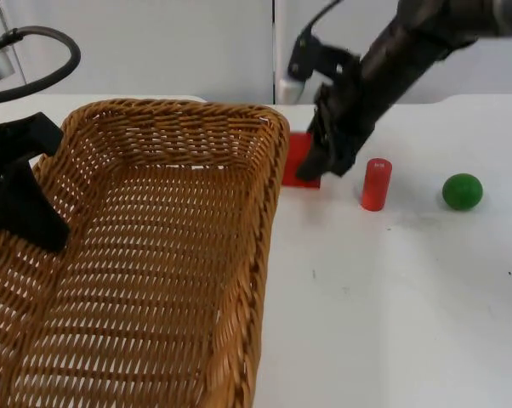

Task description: Pick up the basket with the left hand and place the object to the left of the red cylinder into the basket with the right hand.

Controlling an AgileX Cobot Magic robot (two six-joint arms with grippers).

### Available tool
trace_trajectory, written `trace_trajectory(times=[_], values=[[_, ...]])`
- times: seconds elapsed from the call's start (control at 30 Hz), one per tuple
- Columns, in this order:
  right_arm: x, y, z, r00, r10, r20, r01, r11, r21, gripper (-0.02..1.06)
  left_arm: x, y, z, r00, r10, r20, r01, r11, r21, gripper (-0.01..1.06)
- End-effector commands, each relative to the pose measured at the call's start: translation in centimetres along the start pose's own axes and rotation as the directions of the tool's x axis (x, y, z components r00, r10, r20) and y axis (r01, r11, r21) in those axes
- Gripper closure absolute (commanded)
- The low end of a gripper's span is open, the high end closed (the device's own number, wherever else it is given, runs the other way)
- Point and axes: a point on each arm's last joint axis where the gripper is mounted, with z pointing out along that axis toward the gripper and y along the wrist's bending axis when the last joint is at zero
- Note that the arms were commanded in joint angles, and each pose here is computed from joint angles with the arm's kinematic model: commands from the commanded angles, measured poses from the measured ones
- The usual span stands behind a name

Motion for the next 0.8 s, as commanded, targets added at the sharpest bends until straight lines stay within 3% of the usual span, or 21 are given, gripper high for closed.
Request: trace_trajectory(times=[0.0, 0.33, 0.77], values=[[-2.2, -0.2, -3.8, 0.999, -0.023, 0.041, 0.022, 0.999, 0.026, 1.05, -0.2, -0.4, -0.4, 1.000, -0.008, 0.014, 0.008, 1.000, 0.026, 1.05], [-5.4, 0.3, -11.4, 0.992, 0.085, 0.097, -0.090, 0.995, 0.049, 1.05, -0.2, -0.4, -0.4, 1.000, -0.003, 0.019, 0.003, 1.000, 0.022, 1.05], [-6.7, 2.4, -19.5, 0.981, 0.196, 0.000, -0.195, 0.977, 0.082, 1.05, -0.1, -0.2, -0.4, 1.000, 0.015, 0.012, -0.015, 1.000, 0.000, 1.05]])
